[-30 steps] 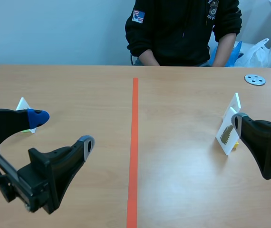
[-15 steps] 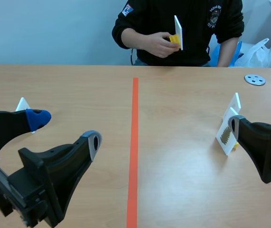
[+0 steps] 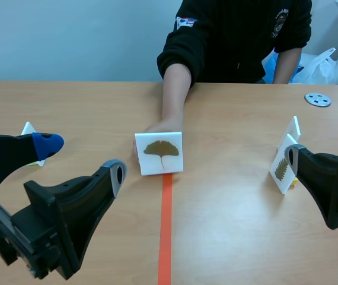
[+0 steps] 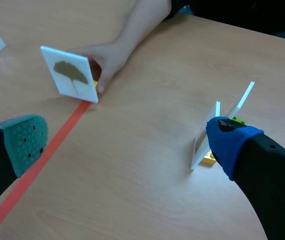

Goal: Sort the leaf by its shape. The table is split by an orange tape line. A compound leaf with several leaflets goes to the left side, a simple leaf with one blade goes to the right side. Return to the home posture when a red brick is placed on the table.

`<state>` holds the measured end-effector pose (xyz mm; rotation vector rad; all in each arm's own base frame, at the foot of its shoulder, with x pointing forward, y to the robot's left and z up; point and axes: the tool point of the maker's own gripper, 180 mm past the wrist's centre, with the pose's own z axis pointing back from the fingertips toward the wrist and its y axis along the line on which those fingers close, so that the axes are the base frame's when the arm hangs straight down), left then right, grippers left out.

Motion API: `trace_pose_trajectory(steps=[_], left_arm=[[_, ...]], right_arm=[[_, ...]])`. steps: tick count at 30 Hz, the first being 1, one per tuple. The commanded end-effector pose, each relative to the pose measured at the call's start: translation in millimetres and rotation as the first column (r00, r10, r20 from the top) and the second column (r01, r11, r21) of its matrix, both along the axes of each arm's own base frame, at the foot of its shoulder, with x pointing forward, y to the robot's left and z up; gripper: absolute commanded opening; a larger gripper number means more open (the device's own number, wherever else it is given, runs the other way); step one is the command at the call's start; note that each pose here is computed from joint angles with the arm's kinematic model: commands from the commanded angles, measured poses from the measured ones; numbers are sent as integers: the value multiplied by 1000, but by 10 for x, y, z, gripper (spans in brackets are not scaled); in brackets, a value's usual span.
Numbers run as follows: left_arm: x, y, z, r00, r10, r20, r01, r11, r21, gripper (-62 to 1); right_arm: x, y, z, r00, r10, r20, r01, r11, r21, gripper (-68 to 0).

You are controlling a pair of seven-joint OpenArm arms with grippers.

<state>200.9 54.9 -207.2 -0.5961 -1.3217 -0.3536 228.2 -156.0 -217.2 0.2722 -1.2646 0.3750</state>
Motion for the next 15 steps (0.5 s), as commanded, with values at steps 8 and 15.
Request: trace_pose_trajectory(steps=[8,15], left_arm=[[7,-4,40,1000,3,11,-3,1000,-14,14],[0,-10,20,1000,-4,14,4,1000,8,14]], right_arm=[[36,-10,72,1000,-1,28,1,1000,5,4],[36,-10,72,1000,-1,28,1,1000,5,4]])
